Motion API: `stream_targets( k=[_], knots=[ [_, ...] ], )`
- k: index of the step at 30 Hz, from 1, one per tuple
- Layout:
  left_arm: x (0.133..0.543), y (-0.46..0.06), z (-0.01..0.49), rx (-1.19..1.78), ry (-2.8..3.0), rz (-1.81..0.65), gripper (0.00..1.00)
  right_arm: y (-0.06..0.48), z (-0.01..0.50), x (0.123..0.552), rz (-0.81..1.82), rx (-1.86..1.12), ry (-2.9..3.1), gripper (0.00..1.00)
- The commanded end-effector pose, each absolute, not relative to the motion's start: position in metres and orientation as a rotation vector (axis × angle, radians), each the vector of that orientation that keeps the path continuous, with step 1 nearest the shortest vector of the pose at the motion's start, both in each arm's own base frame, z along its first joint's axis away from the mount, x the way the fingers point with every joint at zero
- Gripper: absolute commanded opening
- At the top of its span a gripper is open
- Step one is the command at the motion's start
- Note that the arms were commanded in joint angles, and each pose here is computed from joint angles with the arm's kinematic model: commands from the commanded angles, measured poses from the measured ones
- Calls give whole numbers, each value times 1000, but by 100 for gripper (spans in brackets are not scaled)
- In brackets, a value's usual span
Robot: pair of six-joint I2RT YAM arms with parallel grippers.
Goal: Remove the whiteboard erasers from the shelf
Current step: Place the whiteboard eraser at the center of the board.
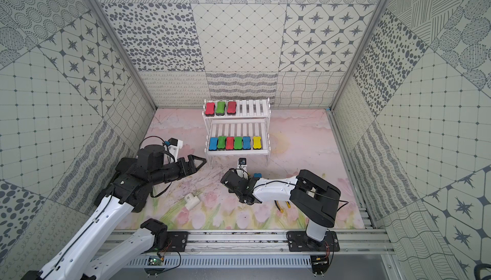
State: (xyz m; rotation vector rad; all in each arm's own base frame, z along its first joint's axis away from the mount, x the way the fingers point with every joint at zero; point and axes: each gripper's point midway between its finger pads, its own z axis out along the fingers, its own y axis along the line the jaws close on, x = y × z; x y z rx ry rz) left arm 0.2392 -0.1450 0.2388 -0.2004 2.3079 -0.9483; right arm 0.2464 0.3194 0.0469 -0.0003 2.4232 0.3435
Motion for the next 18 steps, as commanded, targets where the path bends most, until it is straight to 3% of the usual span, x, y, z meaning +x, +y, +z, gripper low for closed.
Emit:
stream_targets(
  k=[1, 13, 18],
  knots=[
    [238, -145, 236, -182, 2314, -932, 91, 318, 46, 253, 324, 47, 2411, 39],
    [236, -147, 239, -171, 2310, -955, 91, 326, 52, 255, 346, 11, 2411, 56],
    [233, -149, 249, -153, 2301, -974, 92, 326, 79, 251, 381, -16, 2370, 56]
  ],
)
